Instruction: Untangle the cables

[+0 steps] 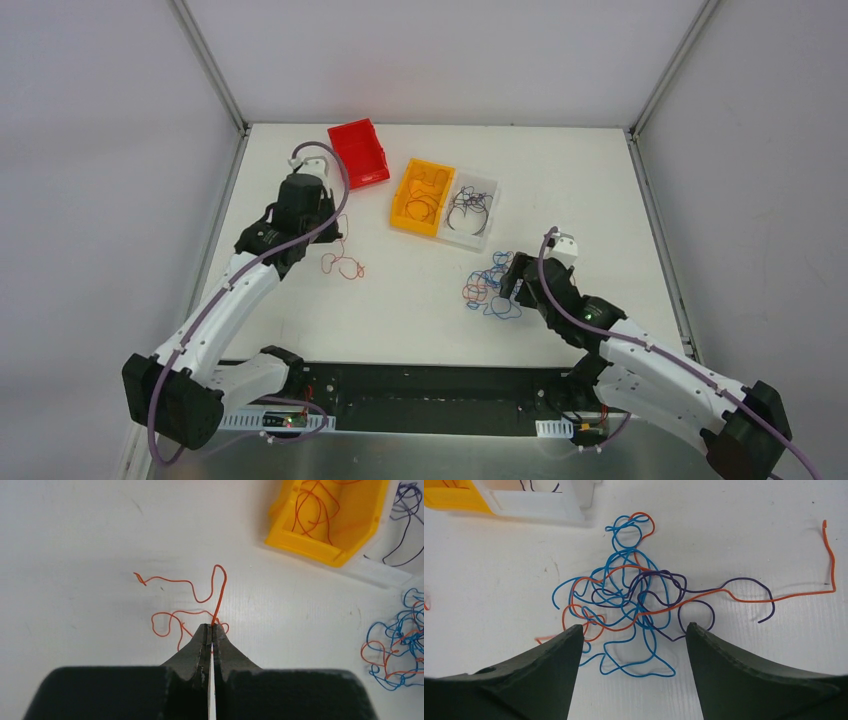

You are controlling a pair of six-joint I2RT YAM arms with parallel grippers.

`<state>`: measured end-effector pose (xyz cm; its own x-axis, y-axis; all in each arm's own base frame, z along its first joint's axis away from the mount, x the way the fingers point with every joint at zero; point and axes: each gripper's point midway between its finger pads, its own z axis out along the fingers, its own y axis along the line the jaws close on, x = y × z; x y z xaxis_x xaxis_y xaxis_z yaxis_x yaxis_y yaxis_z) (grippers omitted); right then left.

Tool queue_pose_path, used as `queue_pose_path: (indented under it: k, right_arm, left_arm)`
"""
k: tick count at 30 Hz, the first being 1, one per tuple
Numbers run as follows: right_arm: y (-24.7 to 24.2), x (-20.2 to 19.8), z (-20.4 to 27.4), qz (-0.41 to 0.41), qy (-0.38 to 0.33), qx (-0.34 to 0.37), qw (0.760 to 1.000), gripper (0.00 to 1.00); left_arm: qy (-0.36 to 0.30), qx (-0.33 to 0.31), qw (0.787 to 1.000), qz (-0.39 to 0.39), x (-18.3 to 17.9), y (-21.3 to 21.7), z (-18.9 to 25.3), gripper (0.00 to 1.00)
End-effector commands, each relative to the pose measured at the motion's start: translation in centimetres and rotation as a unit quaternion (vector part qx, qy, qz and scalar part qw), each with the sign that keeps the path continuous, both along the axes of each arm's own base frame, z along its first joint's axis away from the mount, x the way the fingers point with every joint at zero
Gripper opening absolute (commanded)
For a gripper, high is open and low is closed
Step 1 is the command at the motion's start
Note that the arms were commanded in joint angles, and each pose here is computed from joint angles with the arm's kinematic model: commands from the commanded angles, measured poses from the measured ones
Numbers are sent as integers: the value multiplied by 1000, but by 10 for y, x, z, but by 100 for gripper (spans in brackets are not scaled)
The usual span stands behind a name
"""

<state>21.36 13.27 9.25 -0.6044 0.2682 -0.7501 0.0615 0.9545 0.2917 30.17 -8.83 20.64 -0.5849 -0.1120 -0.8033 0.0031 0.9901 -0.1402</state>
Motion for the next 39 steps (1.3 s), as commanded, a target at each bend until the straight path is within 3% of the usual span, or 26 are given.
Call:
queue_pose_path:
  k: [1,4,8,12,14,15,19,30,39]
  right_arm:
    - [-1,7,24,-13,-27,14,999,78]
    - [-2,7,26,-13,-31,16,999,79]
    - [-3,8,29,-13,-33,19,999,80]
    - [-1,8,29,-12,-30,22,999,80]
    - [0,9,30,-11,-29,22,999,80]
    - [0,9,30,-10,-29,21,999,80]
    - [0,9,31,-9,-29,25,999,80]
    - [1,8,35,-6,-33,35,999,80]
    - [-3,3,38,-7,-39,45,998,80]
  left_arm:
    - [40,-29,999,-5,-1,-12,-26,0]
    - [68,-16,998,-4,-5,-10,-46,2]
    - [112,-26,993,-11,-13,-17,-73,16]
    - [143,-11,990,-6,-15,-18,-94,57]
    - [142,7,990,8,-13,-14,-97,95]
    - [140,13,990,12,-12,-11,-97,99]
    - [136,28,990,26,-10,-5,-98,99]
    - [210,-6,972,103,-17,-9,-147,99]
    - [216,-90,969,76,-5,-38,-166,99]
